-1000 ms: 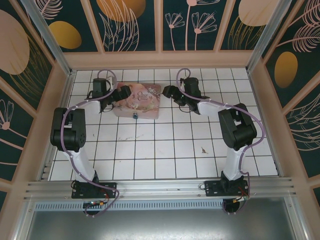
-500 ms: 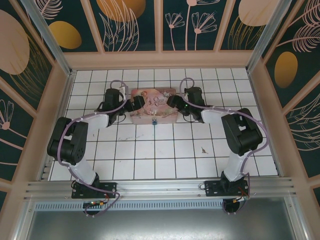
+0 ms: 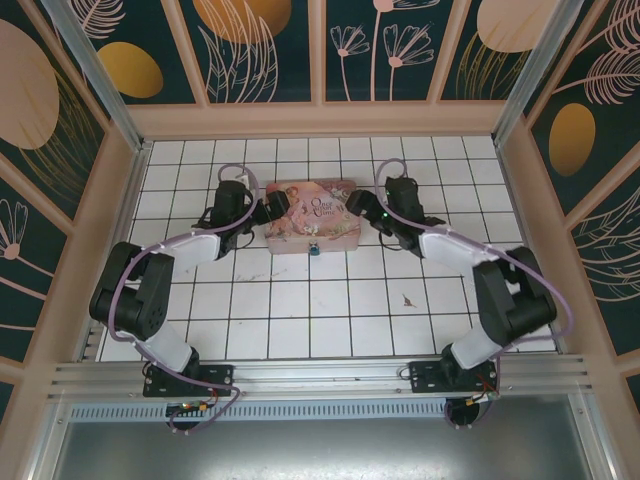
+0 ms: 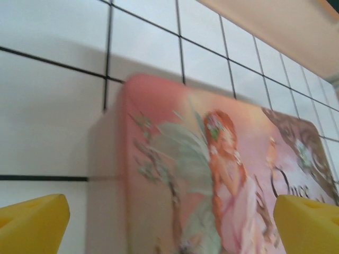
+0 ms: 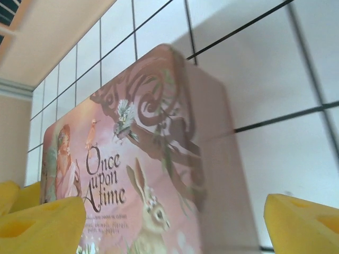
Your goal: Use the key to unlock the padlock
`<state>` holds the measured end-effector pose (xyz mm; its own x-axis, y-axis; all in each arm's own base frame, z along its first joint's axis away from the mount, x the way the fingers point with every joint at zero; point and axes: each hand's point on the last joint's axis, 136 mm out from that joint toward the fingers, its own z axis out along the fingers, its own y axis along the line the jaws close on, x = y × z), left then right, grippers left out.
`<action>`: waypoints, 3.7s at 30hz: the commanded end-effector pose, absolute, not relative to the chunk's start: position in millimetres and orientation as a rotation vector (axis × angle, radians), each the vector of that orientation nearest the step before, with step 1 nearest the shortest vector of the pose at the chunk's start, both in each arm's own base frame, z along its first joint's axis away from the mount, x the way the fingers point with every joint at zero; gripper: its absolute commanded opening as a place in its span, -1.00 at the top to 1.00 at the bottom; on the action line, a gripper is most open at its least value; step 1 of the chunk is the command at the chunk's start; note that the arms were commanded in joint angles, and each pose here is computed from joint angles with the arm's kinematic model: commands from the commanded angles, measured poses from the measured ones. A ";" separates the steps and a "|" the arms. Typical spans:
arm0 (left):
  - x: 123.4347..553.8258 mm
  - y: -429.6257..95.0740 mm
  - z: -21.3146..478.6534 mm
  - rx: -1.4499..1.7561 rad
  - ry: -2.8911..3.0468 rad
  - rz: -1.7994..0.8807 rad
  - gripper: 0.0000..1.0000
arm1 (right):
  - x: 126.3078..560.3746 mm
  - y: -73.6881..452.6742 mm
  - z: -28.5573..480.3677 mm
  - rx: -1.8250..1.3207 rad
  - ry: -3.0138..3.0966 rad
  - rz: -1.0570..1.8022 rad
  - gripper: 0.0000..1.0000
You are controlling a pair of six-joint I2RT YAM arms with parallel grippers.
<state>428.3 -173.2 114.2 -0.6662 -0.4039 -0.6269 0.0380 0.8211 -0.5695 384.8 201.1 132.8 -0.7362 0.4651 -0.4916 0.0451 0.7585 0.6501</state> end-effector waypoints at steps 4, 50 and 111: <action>434.2 -141.6 145.4 -0.333 2.165 -0.490 -0.98 | 338.4 146.5 115.6 0.411 2.424 0.530 -0.69; 372.3 -199.0 183.0 -0.258 2.121 -1.084 -0.97 | 186.4 116.8 25.1 0.401 2.756 0.230 -0.42; 358.3 -200.5 185.3 -0.262 2.088 -1.155 -0.97 | 206.4 192.5 39.4 0.224 2.700 0.452 1.00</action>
